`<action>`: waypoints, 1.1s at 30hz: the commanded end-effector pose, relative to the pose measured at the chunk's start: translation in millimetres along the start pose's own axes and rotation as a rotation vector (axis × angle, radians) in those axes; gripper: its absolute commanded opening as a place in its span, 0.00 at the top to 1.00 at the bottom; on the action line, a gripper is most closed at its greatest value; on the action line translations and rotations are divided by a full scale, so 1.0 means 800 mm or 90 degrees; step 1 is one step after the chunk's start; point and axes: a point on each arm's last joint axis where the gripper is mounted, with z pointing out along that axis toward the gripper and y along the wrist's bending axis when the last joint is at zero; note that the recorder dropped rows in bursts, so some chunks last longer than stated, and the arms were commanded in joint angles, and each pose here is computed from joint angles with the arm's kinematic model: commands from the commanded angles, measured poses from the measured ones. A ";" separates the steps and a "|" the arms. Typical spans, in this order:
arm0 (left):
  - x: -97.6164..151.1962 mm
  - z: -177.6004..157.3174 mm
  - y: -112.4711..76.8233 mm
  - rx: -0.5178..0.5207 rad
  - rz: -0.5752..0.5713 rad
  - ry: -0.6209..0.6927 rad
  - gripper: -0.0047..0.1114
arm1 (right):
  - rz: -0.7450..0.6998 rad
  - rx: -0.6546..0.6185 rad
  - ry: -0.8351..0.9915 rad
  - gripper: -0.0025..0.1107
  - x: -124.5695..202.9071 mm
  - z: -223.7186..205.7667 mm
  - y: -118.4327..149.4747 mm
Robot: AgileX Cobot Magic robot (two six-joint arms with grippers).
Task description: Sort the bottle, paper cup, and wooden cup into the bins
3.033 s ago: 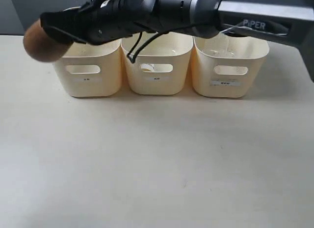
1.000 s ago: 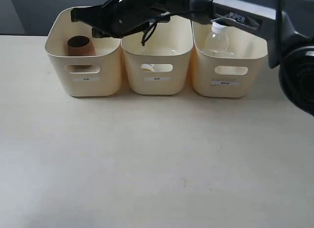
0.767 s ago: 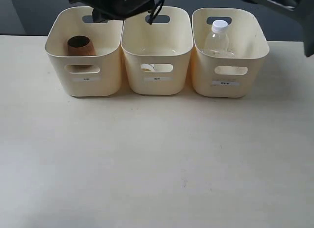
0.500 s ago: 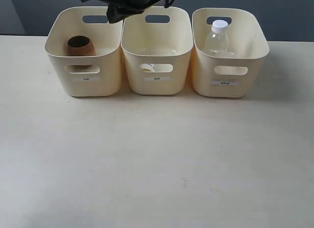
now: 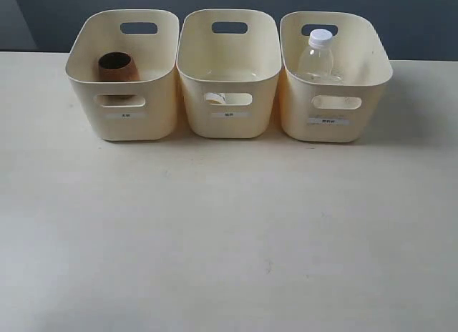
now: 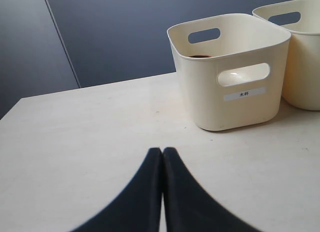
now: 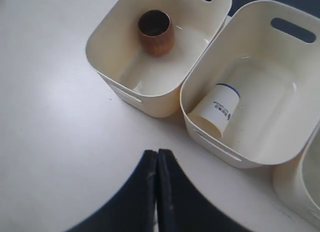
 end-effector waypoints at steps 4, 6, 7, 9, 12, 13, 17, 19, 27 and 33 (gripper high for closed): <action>0.000 0.000 0.000 0.003 -0.001 -0.002 0.96 | 0.004 0.033 -0.074 0.98 0.008 -0.107 0.002; 0.000 0.000 0.000 0.003 -0.001 -0.002 0.96 | 0.003 0.030 -0.098 0.98 0.012 -0.130 0.004; 0.000 0.000 0.000 0.003 -0.001 -0.002 0.96 | 0.004 0.029 -0.109 0.98 0.015 -0.142 0.005; 0.000 0.000 0.000 0.003 -0.001 -0.002 0.96 | 0.011 0.026 -0.125 0.98 0.024 -0.163 0.006; 0.000 0.000 0.000 0.003 -0.001 -0.002 0.96 | 0.004 0.045 -0.155 0.98 0.043 -0.201 0.004; 0.000 0.000 0.000 0.003 -0.001 -0.002 0.96 | 0.003 0.057 -0.165 0.98 0.051 -0.213 0.002; 0.000 0.000 0.000 0.003 -0.001 -0.002 0.96 | 0.013 0.090 -0.180 0.98 0.088 -0.246 -0.005; 0.000 0.000 0.000 0.003 -0.001 -0.002 0.96 | 0.013 0.104 -0.177 0.98 0.114 -0.257 -0.009; 0.000 0.000 0.000 0.003 -0.001 -0.002 0.96 | 0.107 0.180 -0.218 0.98 0.211 -0.261 -0.036; 0.000 0.000 0.000 0.003 -0.001 -0.002 0.96 | 0.120 0.158 -0.213 0.98 0.285 -0.197 -0.046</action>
